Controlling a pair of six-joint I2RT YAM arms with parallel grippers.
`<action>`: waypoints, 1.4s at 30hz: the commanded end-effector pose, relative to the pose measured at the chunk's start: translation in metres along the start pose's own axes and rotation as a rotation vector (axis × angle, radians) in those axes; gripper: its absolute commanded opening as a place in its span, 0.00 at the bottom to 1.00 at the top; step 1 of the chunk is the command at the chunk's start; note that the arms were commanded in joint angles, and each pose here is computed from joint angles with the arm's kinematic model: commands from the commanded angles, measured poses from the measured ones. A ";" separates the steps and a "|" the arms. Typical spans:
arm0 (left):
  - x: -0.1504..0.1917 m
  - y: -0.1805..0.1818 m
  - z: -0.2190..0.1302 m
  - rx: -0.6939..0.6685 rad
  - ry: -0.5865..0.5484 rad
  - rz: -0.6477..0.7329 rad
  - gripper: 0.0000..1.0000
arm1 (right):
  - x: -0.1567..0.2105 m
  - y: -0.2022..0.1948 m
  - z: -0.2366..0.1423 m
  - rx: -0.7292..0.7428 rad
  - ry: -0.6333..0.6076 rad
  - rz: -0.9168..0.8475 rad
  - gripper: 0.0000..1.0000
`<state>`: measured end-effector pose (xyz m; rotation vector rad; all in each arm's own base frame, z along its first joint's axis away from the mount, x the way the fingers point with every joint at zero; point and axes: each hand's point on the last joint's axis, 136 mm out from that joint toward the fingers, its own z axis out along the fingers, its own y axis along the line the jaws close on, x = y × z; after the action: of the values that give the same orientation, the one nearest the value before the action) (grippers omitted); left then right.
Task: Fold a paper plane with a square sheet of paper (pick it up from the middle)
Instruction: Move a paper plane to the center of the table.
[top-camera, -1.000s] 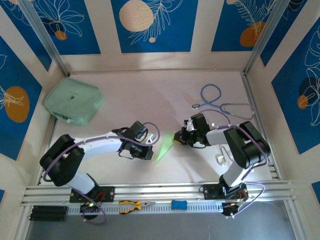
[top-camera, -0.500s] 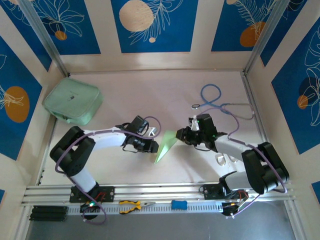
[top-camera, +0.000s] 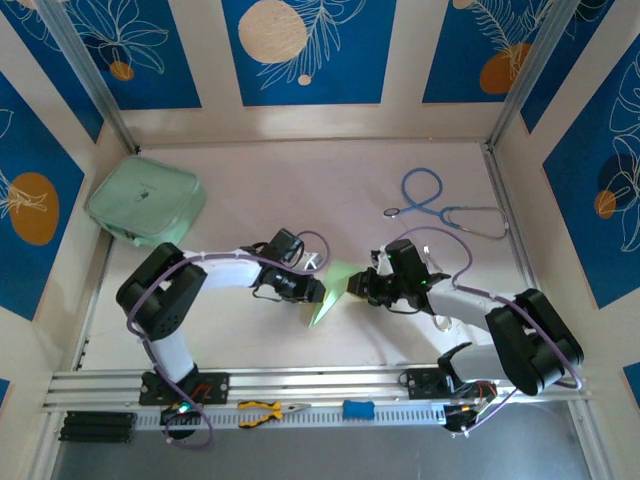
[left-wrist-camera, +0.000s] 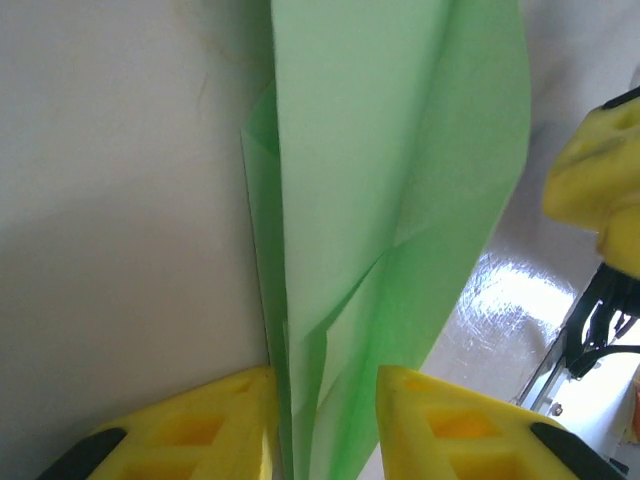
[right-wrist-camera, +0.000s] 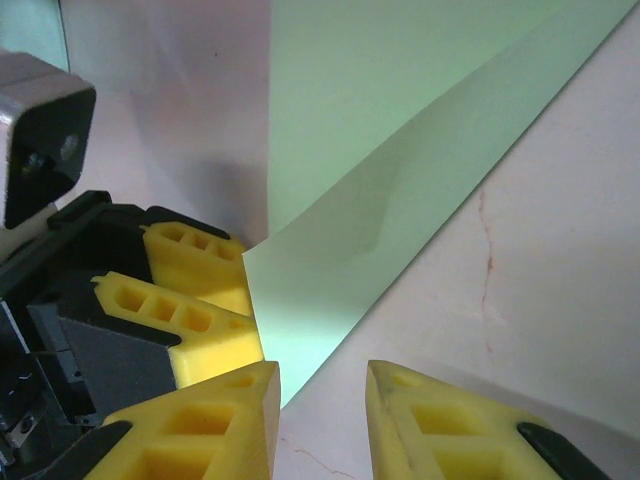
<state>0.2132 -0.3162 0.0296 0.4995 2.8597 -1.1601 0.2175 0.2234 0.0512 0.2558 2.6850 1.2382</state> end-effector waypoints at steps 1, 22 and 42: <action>-0.005 -0.007 0.004 0.044 0.018 0.027 0.32 | 0.006 -0.004 0.006 0.011 0.024 0.021 0.30; -0.009 -0.037 0.001 0.194 0.021 0.082 0.06 | 0.012 -0.008 0.021 0.004 0.051 0.038 0.30; -0.022 0.006 -0.043 -0.522 -0.166 0.213 0.00 | -0.011 0.039 -0.008 -0.095 -0.075 0.020 0.45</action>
<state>0.2383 -0.2968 0.0639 0.6040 2.7002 -0.4920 0.2218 0.2293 0.0733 0.3195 2.5889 1.2770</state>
